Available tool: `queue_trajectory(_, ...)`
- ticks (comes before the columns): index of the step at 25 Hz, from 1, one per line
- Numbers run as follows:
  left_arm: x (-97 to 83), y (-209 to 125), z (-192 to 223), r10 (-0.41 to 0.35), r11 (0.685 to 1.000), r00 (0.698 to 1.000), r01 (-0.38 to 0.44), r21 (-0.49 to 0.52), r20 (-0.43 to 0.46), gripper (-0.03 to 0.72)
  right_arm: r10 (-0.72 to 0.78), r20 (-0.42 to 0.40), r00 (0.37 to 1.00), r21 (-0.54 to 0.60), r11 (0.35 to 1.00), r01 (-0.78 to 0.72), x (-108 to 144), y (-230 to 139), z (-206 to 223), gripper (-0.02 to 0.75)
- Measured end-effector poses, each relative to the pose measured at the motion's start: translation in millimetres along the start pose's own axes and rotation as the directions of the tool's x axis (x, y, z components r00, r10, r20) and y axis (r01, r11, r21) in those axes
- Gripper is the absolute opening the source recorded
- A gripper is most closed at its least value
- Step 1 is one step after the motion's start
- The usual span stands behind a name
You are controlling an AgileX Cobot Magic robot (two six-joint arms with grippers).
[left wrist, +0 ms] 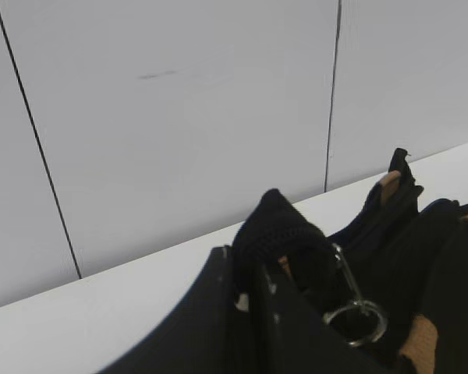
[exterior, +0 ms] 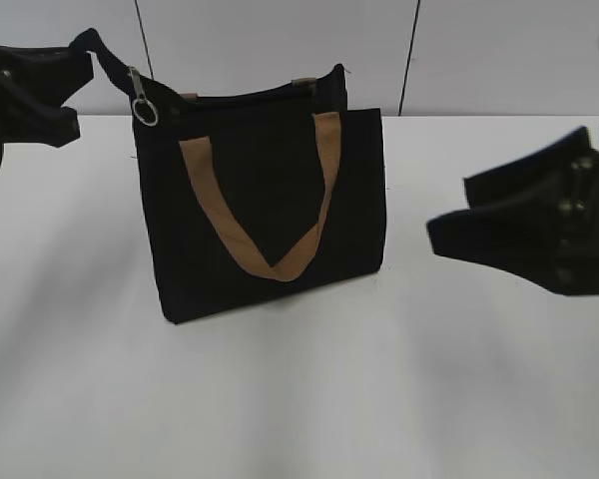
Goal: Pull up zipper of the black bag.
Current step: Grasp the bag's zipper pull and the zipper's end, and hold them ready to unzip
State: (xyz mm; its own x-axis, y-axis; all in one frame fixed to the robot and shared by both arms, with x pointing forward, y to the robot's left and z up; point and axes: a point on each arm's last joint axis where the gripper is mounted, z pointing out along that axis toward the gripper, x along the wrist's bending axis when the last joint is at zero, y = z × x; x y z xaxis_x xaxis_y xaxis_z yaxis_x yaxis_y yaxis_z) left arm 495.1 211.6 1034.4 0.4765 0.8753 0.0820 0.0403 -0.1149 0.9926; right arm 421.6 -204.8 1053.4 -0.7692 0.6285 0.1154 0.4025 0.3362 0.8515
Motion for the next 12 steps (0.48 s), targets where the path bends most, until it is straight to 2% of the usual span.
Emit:
queue_trajectory(5,0.3,-2,0,0.002,1.000,1.000,-0.002,0.018,-0.003,0.027,-0.129,-0.106,0.986,0.016,0.991,0.132,-11,42,53,0.484)
queue_trajectory(12,0.4,-2,0,0.002,1.000,1.000,-0.002,0.025,-0.005,0.027,-0.217,-0.199,0.956,-0.005,0.975,0.220,-15,90,133,0.484)
